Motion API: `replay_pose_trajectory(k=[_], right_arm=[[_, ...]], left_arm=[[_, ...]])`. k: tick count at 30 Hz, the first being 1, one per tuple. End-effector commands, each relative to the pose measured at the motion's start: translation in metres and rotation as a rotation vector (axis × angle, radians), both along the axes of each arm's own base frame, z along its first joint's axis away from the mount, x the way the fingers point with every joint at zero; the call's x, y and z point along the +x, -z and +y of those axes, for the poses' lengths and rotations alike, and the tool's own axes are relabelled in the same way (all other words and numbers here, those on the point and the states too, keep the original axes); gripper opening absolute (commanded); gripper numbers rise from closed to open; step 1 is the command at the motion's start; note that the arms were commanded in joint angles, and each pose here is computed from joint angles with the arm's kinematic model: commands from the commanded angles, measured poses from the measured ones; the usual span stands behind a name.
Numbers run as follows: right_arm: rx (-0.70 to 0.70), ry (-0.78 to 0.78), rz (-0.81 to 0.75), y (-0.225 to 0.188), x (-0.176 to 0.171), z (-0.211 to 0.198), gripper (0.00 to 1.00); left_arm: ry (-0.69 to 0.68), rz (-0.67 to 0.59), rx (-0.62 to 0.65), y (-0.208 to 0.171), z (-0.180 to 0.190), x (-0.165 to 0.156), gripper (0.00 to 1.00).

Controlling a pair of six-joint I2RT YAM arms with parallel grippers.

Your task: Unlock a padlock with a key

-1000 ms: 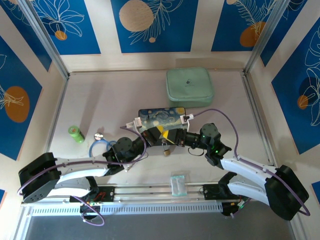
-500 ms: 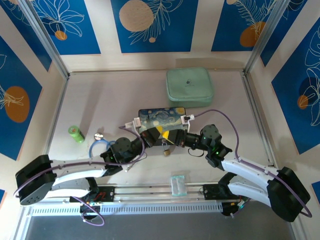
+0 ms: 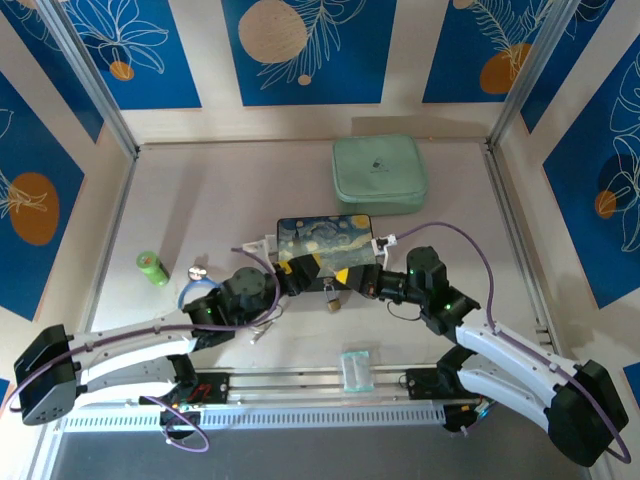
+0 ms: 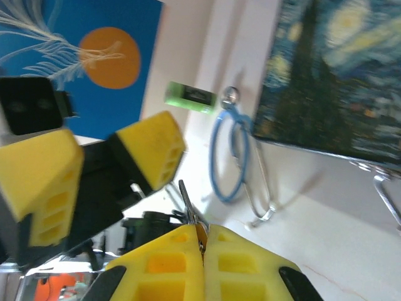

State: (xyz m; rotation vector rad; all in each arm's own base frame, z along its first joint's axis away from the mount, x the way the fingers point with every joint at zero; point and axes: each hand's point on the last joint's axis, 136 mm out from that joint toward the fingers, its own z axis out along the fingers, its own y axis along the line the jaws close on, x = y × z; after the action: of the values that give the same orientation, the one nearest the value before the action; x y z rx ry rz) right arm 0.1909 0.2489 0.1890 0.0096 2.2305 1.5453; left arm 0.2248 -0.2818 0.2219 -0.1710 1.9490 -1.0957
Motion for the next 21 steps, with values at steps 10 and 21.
replay_pose_trajectory(k=[10, 21], right_arm=[[-0.328, 0.105, 0.084, 0.050, -0.002, -0.042, 0.00], [-0.370, 0.130, 0.123, 0.072, -0.005, -0.053, 0.00]], left_arm=[[-0.001, 0.095, 0.383, 0.092, -0.025, -0.015, 0.75], [-0.007, 0.116, 0.379, 0.136, -0.051, -0.008, 0.69]])
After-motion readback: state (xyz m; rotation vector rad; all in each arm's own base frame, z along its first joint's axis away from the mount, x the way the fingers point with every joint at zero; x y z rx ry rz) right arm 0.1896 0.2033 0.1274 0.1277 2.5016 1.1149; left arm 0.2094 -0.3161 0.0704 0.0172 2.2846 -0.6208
